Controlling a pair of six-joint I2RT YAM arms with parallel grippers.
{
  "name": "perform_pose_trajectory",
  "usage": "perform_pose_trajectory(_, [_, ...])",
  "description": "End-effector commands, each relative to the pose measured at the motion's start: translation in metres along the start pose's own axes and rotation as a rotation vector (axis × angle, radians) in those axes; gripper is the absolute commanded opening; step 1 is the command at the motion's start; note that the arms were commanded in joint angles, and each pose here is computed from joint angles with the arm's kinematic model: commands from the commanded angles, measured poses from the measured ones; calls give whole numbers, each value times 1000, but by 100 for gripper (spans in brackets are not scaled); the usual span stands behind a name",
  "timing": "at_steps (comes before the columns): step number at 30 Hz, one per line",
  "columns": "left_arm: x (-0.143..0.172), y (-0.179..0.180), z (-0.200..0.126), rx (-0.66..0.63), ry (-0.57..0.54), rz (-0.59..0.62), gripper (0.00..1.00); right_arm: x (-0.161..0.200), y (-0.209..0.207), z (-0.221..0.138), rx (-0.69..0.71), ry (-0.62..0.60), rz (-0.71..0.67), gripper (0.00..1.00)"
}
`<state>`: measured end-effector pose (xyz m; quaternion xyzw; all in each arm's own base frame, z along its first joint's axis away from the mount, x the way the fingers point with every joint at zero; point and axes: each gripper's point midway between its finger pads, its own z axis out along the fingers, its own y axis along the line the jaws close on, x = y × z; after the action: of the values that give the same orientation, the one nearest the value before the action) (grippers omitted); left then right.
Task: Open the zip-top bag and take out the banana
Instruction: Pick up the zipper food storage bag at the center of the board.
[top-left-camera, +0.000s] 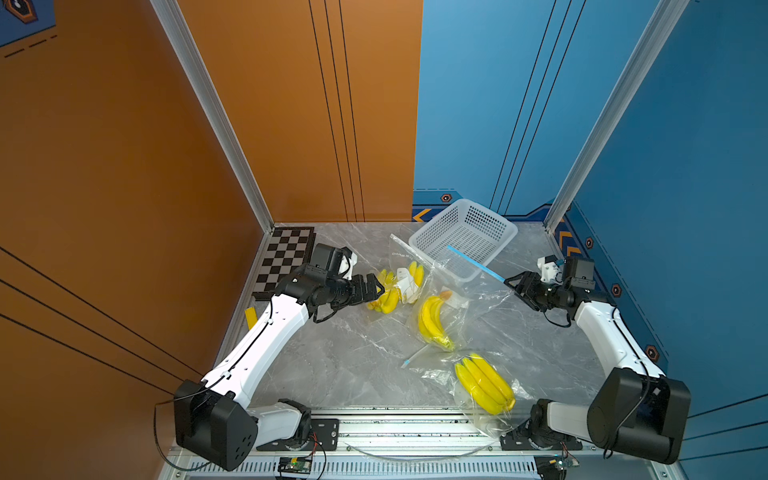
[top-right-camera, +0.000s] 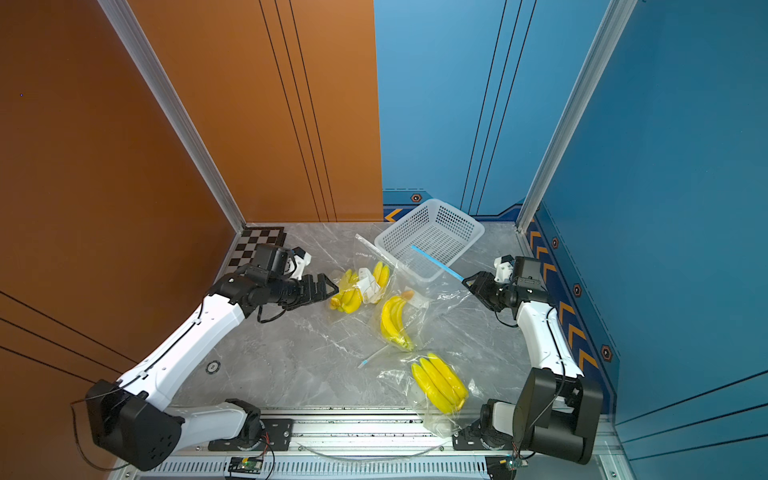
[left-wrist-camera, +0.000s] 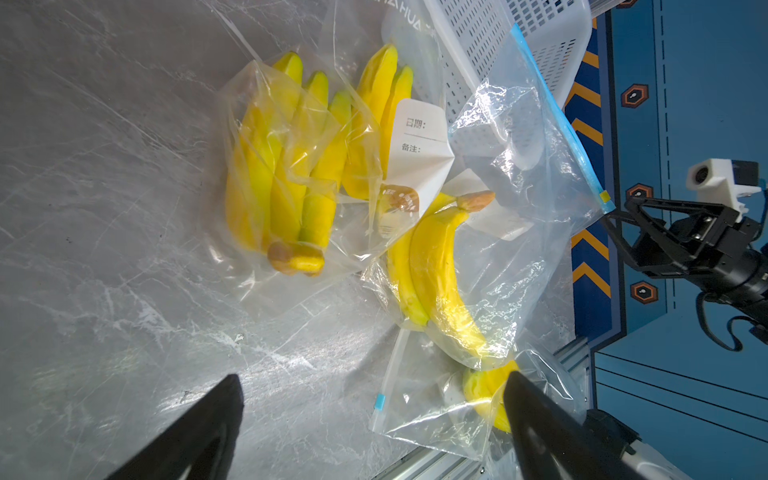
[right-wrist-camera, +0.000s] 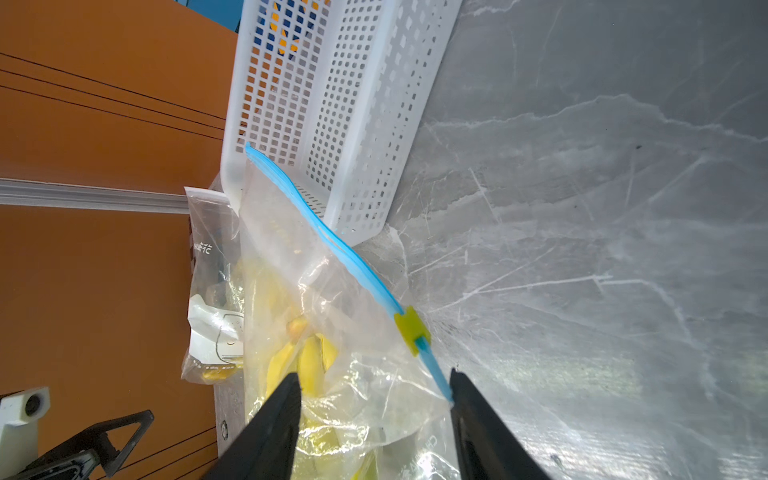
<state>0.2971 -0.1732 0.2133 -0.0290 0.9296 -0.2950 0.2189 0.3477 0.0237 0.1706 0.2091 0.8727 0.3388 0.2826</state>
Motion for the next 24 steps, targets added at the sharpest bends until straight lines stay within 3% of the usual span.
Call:
perform_pose_trajectory(1, [2,0,-1,12,19,10,98,-11,12,1,-73,-24,-20,57])
perform_pose_trajectory(16, [4,3,9,10,53,3,98,-8,16,-3,-94,-38,-19,38])
perform_pose_trajectory(24, [3,2,9,14,54,7,98,-3,22,-6,-99,-40,-32,39])
